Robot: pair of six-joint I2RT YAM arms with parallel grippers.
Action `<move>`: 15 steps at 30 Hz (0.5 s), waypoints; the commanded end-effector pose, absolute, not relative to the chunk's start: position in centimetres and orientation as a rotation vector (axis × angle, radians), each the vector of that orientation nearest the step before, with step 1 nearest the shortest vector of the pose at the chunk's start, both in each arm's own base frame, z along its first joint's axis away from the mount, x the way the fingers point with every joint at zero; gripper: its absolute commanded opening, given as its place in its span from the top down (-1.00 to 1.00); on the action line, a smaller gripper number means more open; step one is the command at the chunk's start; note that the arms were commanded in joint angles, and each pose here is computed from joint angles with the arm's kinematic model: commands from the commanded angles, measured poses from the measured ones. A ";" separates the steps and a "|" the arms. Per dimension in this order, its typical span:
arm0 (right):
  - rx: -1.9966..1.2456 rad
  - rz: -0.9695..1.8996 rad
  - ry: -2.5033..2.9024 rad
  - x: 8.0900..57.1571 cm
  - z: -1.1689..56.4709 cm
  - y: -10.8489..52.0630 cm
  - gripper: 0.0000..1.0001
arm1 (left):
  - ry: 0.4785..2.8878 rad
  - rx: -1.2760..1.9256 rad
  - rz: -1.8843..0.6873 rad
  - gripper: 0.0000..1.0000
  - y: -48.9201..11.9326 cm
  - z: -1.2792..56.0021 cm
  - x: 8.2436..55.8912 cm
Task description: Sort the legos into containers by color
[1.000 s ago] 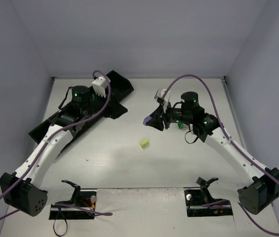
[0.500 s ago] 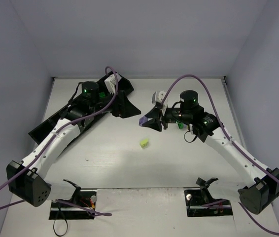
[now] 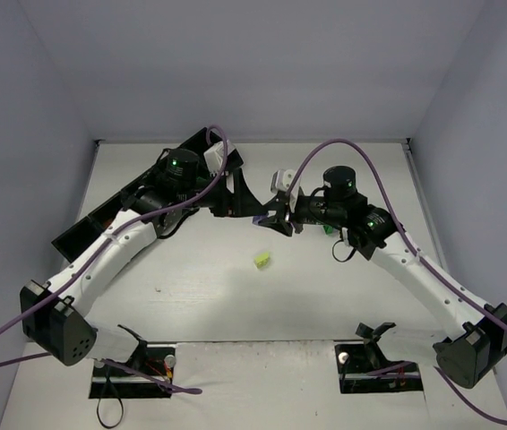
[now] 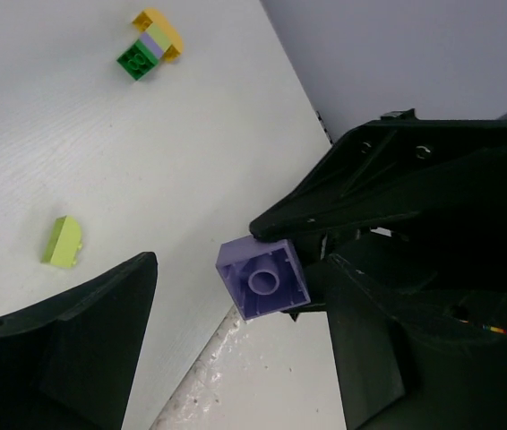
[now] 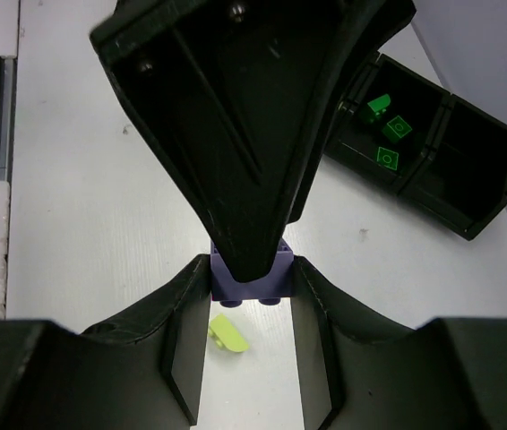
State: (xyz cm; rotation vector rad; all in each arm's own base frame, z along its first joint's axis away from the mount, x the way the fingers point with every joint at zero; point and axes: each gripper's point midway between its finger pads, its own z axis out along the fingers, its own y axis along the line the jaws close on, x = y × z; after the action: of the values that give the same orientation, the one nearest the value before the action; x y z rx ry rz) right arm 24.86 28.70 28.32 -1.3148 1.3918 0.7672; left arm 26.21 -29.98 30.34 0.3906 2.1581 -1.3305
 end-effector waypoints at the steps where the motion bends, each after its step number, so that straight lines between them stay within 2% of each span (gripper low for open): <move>1: -1.299 0.698 1.278 25.7 31.5 29.2 0.87 | 2.138 0.358 -1.310 -0.35 -30.2 31.6 26.8; 9: -1.310 0.695 1.282 25.6 31.0 29.4 0.87 | 2.163 0.363 -1.334 -0.34 -32.1 31.0 27.1; 12: -1.310 0.686 1.287 25.7 30.9 29.3 0.87 | 2.176 0.377 -1.354 -0.19 -32.9 30.8 26.9; 15: -1.304 0.670 1.293 25.9 30.8 29.2 0.87 | 2.197 0.372 -1.364 0.05 -33.2 30.3 26.7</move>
State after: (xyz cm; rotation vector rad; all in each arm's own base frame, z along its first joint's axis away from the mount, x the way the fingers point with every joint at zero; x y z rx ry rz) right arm 25.48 28.19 27.25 -1.3190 1.4407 0.6965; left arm 26.36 -32.45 27.75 0.3535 2.2802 -1.3354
